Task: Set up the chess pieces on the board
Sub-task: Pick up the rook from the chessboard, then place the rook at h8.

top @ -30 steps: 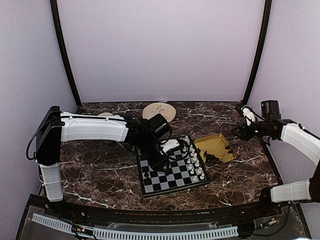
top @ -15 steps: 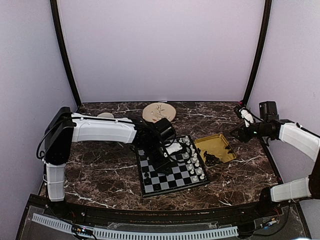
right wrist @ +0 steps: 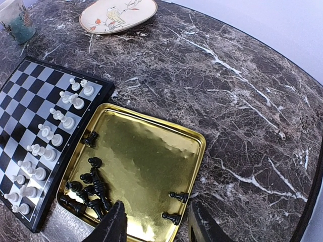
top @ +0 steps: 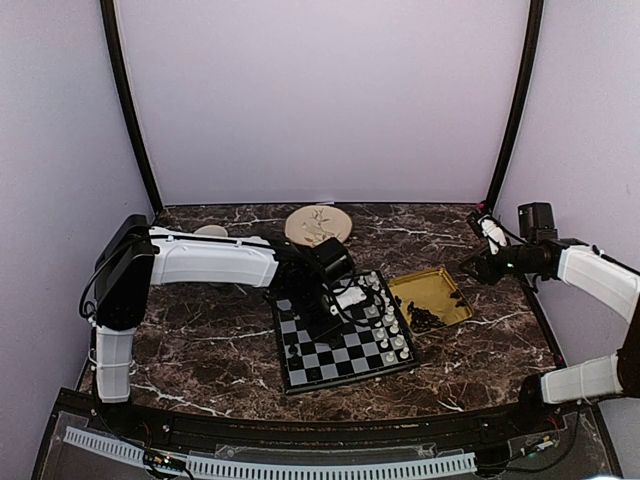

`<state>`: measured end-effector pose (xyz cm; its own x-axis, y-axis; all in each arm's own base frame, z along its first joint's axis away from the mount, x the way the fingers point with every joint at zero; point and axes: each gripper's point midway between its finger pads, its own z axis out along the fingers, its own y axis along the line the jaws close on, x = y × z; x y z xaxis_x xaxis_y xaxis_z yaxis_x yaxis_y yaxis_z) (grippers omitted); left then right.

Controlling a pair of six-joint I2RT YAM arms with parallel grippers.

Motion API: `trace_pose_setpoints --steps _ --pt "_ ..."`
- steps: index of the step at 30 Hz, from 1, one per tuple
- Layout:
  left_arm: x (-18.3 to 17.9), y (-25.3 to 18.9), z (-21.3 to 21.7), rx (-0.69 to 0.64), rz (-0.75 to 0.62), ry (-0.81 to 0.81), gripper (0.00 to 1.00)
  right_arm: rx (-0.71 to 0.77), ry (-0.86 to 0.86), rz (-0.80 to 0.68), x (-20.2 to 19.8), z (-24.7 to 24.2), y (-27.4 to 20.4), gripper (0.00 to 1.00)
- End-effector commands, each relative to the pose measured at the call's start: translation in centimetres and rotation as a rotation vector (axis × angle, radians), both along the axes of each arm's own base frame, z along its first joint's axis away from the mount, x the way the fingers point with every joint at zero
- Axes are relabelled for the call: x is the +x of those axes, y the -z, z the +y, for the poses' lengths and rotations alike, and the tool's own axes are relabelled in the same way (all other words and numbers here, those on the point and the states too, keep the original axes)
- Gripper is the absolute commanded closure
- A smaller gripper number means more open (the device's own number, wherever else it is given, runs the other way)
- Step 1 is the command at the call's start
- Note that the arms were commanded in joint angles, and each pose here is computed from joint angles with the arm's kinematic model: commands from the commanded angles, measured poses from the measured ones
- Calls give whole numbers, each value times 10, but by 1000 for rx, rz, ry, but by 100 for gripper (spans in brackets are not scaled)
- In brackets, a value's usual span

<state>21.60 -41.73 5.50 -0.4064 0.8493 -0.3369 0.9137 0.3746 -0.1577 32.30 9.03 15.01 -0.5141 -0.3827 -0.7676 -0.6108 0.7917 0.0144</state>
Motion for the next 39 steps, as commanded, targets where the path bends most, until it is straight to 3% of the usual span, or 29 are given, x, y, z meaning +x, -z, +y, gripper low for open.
trace_pose_setpoints --steps 1,8,20,30,39 --pt "-3 -7 1 12 5 7 89 4 -12 -9 4 1 -1 59" --pt "-5 -34 8 3 -16 12 98 8 -18 0 4 2 1 60" --pt "-3 -65 47 31 -115 -29 99 7 -19 11 5 2 4 60" --pt "70 -63 89 14 -133 -358 99 15 -24 27 4 3 7 60" --pt "120 -31 112 76 -116 -572 99 10 -20 32 4 2 9 60"
